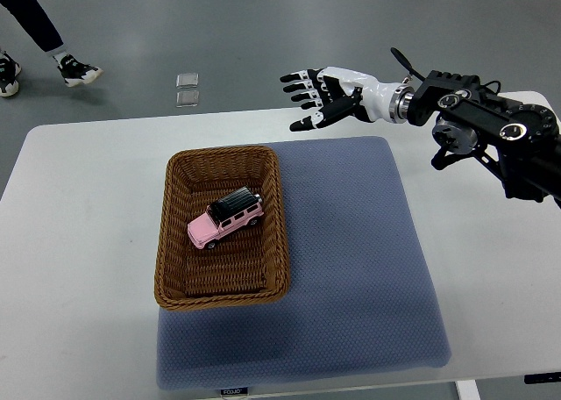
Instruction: Place pink car in brown basket
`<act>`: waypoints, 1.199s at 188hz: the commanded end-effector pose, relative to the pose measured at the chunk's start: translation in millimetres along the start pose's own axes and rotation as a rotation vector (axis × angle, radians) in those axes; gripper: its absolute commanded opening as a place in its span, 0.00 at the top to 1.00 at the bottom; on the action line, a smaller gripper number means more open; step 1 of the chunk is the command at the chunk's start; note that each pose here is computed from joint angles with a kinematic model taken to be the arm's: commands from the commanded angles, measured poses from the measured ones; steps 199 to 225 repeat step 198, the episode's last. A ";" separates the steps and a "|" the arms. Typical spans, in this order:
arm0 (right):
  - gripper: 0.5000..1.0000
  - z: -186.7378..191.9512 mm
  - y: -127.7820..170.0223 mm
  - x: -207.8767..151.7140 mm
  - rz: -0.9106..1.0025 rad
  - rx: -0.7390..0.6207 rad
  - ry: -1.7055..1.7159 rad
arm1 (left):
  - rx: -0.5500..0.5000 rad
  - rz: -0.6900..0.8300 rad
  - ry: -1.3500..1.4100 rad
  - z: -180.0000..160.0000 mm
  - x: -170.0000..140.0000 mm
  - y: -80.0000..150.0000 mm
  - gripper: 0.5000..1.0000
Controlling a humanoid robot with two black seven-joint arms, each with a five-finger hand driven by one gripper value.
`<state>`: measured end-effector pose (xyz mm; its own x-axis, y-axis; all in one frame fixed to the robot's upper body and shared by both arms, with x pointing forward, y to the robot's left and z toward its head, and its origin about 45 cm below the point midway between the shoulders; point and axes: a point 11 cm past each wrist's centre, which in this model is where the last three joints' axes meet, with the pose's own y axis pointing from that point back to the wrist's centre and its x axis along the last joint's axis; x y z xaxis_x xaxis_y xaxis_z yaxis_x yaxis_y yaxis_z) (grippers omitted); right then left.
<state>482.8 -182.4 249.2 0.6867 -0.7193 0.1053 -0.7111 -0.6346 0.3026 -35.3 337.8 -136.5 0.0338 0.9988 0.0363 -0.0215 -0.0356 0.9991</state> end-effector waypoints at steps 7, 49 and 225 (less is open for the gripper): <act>0.20 16.4 12.0 16.7 0.047 0.007 -0.157 | 0.000 0.000 0.000 0.0 0.0 0.0 0.00; 0.20 53.0 28.2 32.3 0.105 0.025 -0.397 | 0.000 0.000 0.000 0.0 0.0 0.0 0.00; 0.17 86.4 35.9 29.6 0.157 0.064 -0.665 | 0.000 0.000 0.000 0.0 0.0 0.0 0.00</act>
